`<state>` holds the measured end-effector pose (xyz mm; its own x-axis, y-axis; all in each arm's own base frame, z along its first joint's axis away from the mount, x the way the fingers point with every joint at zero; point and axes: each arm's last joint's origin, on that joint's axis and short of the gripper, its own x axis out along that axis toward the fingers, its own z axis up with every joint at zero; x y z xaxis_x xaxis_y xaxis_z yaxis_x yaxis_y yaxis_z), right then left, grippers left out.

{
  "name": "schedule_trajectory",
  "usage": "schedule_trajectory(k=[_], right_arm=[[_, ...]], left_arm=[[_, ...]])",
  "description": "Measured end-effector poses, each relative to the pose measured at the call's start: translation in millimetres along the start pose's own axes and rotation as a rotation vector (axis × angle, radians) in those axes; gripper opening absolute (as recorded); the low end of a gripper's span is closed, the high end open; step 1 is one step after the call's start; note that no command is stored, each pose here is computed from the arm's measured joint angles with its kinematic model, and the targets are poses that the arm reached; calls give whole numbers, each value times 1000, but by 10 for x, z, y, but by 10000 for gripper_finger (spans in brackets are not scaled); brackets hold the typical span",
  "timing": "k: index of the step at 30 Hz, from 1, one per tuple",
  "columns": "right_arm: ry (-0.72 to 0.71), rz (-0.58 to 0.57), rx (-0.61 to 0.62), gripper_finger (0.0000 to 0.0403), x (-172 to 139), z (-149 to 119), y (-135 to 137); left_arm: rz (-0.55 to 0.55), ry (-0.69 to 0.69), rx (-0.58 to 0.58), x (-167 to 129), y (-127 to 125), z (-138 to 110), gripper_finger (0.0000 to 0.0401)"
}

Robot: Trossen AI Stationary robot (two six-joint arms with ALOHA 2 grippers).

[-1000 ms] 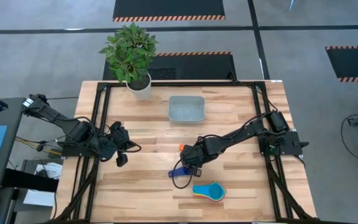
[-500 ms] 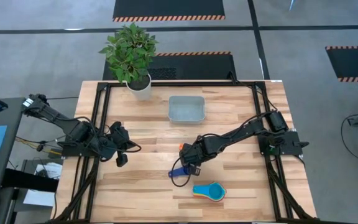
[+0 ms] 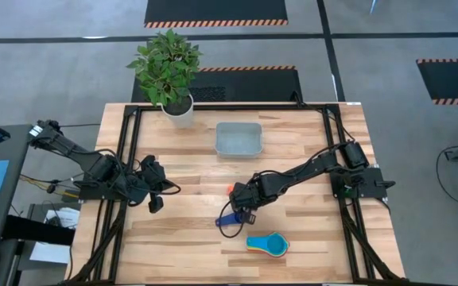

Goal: Nest measuring cups in basket
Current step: Stack the orange measuring cup on top of the light blue measuring cup

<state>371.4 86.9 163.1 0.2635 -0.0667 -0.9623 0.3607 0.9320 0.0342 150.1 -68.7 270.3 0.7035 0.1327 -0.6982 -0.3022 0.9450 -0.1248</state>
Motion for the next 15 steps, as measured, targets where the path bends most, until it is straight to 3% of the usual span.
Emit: schedule_trajectory(k=[3,9,15], right_arm=[[-2,-1,12,14,-1,1,0],[13,-10,32,6,-109,27,2],[62,-30,-9,5,-718,47,190]], left_arm=[[0,0,0,0,0,0,2],[0,0,0,1,0,-1,2],[0,0,0,1,0,-1,2]])
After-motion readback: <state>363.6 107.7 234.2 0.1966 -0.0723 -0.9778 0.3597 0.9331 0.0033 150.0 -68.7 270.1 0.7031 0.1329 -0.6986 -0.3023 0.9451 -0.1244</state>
